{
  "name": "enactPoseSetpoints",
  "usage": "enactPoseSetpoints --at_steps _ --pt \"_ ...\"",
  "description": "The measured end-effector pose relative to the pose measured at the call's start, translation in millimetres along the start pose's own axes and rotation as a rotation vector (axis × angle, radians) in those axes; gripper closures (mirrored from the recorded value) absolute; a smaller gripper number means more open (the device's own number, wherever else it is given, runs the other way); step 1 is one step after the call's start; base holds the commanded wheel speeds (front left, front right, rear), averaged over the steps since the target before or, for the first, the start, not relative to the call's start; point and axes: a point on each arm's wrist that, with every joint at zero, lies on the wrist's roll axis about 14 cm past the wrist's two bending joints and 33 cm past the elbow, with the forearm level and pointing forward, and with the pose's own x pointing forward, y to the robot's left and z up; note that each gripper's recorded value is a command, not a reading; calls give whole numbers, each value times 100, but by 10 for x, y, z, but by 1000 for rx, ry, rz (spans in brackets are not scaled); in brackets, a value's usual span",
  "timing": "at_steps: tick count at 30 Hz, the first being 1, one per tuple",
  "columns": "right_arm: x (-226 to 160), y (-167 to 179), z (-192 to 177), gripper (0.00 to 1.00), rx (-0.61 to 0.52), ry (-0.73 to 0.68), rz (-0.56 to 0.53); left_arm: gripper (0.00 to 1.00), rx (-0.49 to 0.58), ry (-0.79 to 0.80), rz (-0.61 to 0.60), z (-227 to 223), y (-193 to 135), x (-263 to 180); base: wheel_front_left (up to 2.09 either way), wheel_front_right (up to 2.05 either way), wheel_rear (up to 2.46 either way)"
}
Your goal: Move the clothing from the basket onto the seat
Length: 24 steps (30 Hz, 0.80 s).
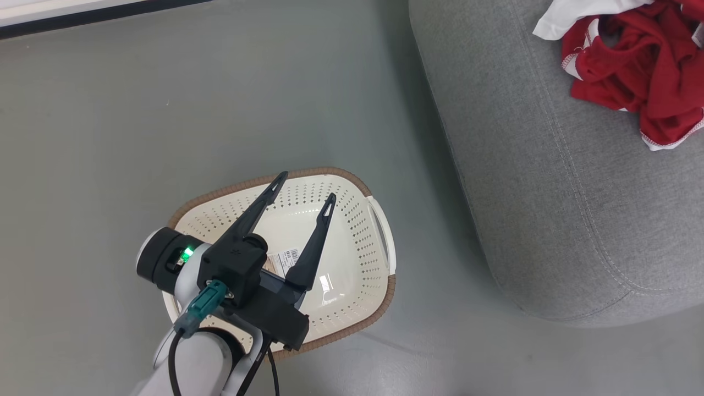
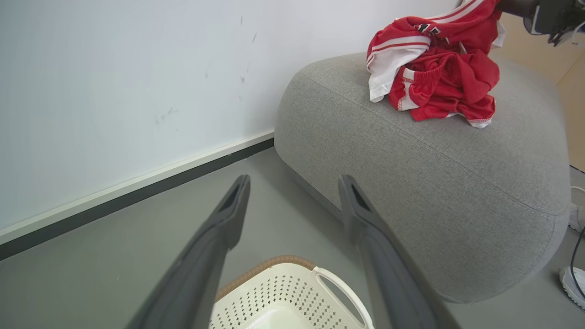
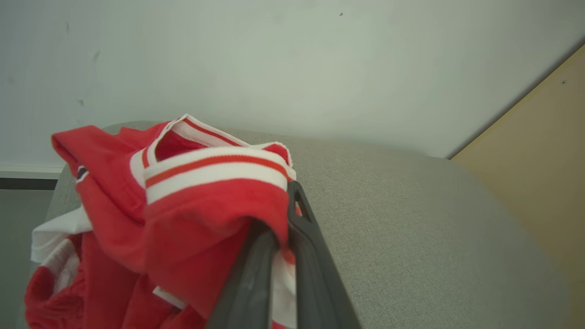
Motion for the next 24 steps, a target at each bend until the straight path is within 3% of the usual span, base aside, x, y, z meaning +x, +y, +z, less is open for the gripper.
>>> enactPoseSetpoints --at_steps 4,10,13,14,17,24 --pt "-58 82 -246 100 33 57 3 0 0 0 3 -3 13 0 0 0 0" --pt "-88 159 -259 100 54 55 14 0 8 -6 11 20 48 13 0 0 0" --pt "-135 162 -270 60 59 53 18 0 11 -15 7 50 34 26 0 0 0" --pt "-152 164 -277 54 58 54 22 0 12 -23 4 68 23 32 0 0 0" --pt "-181 151 -258 0 52 50 23 0 14 -25 -1 79 -1 41 0 0 0" --pt "-361 162 -288 0 49 54 48 0 25 -44 -9 152 -77 54 0 0 0"
